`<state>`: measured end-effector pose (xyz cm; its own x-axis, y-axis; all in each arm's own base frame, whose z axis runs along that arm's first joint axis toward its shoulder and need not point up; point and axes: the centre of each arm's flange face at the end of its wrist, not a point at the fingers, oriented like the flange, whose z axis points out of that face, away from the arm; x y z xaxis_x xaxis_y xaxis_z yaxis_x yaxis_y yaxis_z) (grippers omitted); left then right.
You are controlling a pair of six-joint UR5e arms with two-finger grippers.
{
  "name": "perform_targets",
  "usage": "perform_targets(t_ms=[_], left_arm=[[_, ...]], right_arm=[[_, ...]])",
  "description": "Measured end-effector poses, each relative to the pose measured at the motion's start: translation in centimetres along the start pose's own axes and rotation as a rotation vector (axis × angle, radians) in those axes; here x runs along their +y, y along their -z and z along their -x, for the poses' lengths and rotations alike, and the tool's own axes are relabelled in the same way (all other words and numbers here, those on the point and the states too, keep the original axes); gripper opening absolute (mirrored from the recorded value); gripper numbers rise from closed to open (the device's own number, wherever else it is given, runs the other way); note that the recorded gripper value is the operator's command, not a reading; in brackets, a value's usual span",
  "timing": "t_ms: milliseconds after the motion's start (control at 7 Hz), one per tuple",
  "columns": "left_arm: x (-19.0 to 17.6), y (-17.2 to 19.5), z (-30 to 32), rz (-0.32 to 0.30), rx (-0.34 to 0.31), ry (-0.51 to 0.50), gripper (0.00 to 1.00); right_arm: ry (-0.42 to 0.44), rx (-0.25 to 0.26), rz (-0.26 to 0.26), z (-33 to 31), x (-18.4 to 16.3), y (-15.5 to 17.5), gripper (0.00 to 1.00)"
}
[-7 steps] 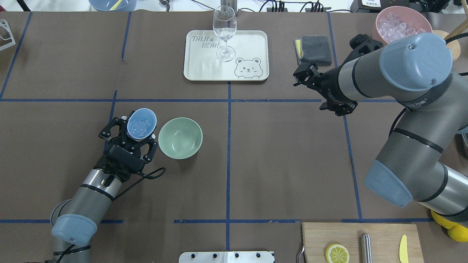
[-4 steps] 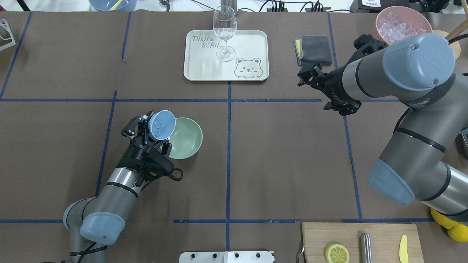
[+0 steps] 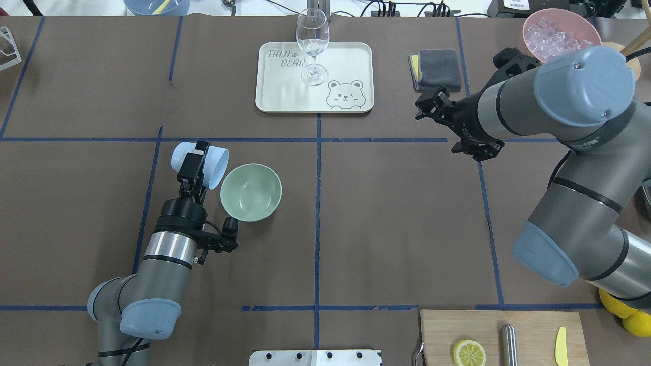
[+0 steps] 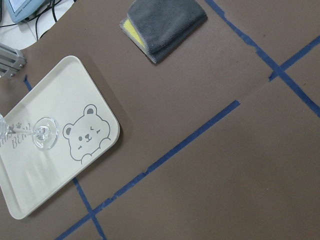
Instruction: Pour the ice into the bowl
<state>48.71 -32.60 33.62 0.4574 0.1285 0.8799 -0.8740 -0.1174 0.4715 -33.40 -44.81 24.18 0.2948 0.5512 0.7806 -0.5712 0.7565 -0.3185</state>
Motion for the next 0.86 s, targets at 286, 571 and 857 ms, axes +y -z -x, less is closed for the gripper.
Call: perform_targets(t_ms=[286, 571, 857], left_arm=[[0.0, 0.4, -1.4, 0.066, -0.024, -0.218, 0.0], [-0.5, 1.8, -2.1, 0.127, -0.054, -0.401, 0.0], [-0.8, 2.8, -2.4, 0.153, -0.068, -0.479, 0.0]], right_arm=[[-0.008, 0.014, -0.01, -0.8, -0.6, -0.3, 1.0], [-0.014, 0.025, -0.015, -1.6, -0.9, -0.5, 1.0], [-0.02, 0.03, -0.018, -1.8, -1.0, -0.6, 1.0]])
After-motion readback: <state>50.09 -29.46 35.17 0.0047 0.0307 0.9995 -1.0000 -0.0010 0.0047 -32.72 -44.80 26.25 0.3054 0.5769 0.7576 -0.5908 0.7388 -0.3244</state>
